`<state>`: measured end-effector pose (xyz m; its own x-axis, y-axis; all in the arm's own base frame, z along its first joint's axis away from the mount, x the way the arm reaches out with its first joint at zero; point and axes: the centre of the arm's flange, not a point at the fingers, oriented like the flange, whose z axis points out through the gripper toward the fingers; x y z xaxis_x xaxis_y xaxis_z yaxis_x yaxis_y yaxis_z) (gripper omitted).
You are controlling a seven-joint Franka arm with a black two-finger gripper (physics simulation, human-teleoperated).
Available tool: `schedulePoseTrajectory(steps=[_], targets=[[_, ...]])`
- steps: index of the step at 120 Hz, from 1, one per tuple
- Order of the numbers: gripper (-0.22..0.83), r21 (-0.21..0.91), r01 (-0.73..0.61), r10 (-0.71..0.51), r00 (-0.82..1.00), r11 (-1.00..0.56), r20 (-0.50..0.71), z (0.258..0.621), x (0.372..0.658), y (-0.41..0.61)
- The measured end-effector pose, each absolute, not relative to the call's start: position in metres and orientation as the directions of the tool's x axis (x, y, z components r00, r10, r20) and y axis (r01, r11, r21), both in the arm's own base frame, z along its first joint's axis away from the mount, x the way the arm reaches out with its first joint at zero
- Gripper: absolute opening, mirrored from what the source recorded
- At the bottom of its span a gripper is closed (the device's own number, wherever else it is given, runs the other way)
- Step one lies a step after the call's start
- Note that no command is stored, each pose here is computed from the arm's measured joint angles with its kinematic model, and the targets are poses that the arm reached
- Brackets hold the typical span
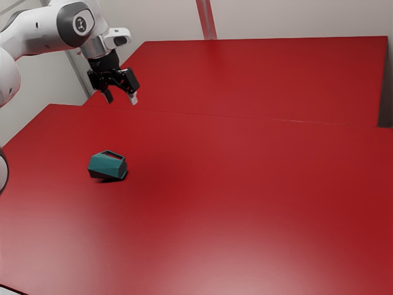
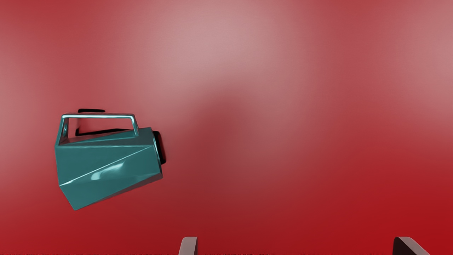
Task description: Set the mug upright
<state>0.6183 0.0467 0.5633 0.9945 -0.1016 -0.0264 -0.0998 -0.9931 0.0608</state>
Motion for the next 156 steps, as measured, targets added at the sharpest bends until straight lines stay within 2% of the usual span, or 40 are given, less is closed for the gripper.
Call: schedulePoseTrajectory(steps=[32, 52, 79, 88, 121, 138, 156], targets=[[0.62, 0.064, -0.085, -0.087, 0.995, -0.994, -0.037, 0.562, 0.617, 0.049], [0.61, 0.076, -0.039, -0.043, 0.998, -0.996, -0.043, 0.575, 0.602, 0.074], [0.61, 0.273, 0.120, 0.115, 0.993, -0.954, -0.033, 0.571, 0.571, 0.191], [0.62, 0.359, 0.159, 0.153, 0.987, -0.919, -0.047, 0.546, 0.568, 0.229], [0.62, 0.625, 0.205, 0.211, 0.975, -0.754, -0.066, 0.412, 0.570, 0.322], [0.61, 0.702, 0.187, 0.231, 0.972, -0.687, -0.033, 0.361, 0.566, 0.353], [0.62, 0.752, 0.142, 0.225, 0.974, -0.644, 0.008, 0.327, 0.567, 0.360]])
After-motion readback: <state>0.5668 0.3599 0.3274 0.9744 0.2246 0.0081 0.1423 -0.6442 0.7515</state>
